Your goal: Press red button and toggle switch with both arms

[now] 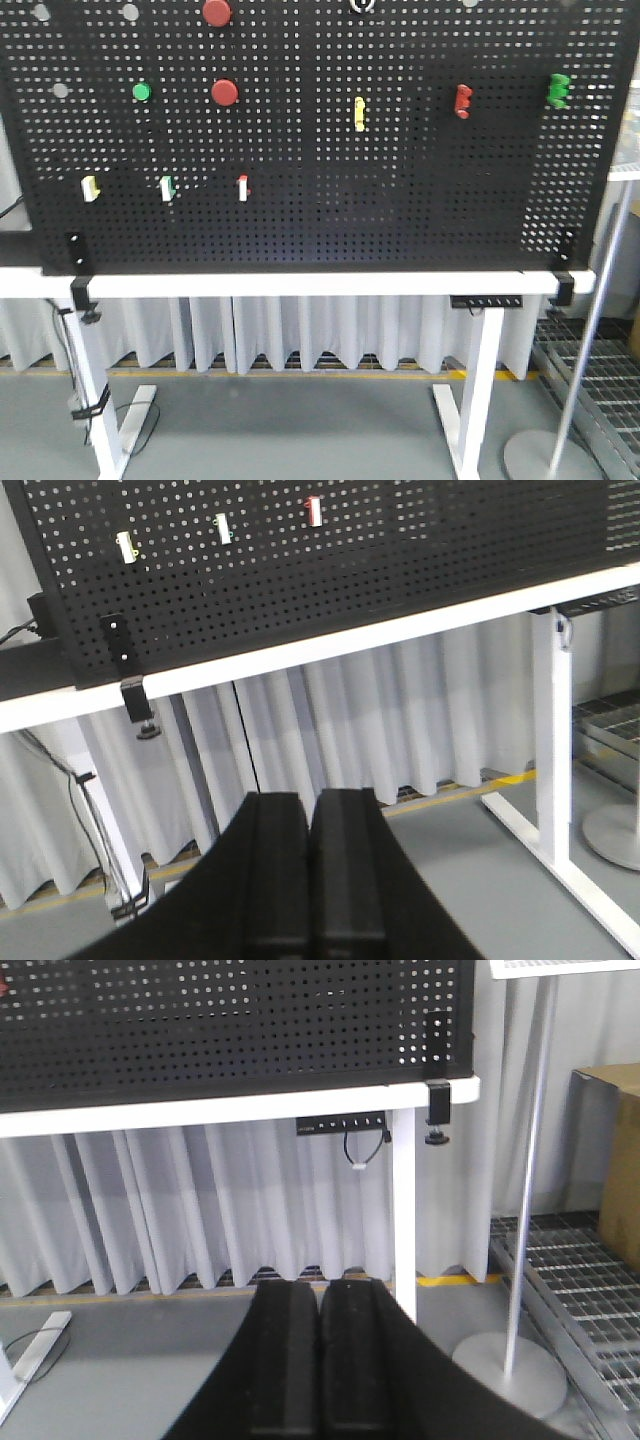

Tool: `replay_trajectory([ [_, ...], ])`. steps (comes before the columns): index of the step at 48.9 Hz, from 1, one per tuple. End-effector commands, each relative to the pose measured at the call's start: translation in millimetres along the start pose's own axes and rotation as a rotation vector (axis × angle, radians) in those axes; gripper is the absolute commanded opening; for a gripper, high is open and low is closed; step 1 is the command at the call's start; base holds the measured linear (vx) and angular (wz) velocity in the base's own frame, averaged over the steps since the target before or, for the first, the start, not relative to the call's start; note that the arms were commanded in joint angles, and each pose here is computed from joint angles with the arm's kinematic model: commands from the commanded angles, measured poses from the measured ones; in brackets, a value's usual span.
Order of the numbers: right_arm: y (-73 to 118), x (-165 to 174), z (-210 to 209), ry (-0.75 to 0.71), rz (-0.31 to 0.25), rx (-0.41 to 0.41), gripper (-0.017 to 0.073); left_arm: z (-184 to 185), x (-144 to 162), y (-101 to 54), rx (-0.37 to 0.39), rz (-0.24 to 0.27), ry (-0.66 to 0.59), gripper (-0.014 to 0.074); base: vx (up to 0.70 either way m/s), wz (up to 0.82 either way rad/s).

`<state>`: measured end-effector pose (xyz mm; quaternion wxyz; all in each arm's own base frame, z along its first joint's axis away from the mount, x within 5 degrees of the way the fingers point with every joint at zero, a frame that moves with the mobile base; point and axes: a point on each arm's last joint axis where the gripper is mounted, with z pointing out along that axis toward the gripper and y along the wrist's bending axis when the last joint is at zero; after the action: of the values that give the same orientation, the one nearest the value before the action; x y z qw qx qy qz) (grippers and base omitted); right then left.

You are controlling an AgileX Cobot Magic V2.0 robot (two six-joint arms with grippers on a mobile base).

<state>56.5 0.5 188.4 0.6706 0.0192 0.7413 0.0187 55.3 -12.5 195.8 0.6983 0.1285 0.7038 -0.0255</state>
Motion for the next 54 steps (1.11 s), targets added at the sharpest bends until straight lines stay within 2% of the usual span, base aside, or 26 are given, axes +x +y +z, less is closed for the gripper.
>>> replay_trajectory([
  [1,-0.6,-3.8,-0.7,-0.082,-0.008,0.006,-0.0003,0.1,2.6,0.3,-0.015,-0.01,-0.066,0.0002,0.43,0.02],
  [37,-0.6,-3.8,-0.7,-0.082,-0.008,0.006,-0.0003,0.1,2.6,0.3,-0.015,-0.01,-0.066,0.0002,0.41,-0.02],
  [54,-0.6,-3.8,-0.7,-0.082,-0.008,0.006,-0.0003,0.1,2.6,0.3,-0.015,-0.01,-0.066,0.0002,0.23,-0.01],
])
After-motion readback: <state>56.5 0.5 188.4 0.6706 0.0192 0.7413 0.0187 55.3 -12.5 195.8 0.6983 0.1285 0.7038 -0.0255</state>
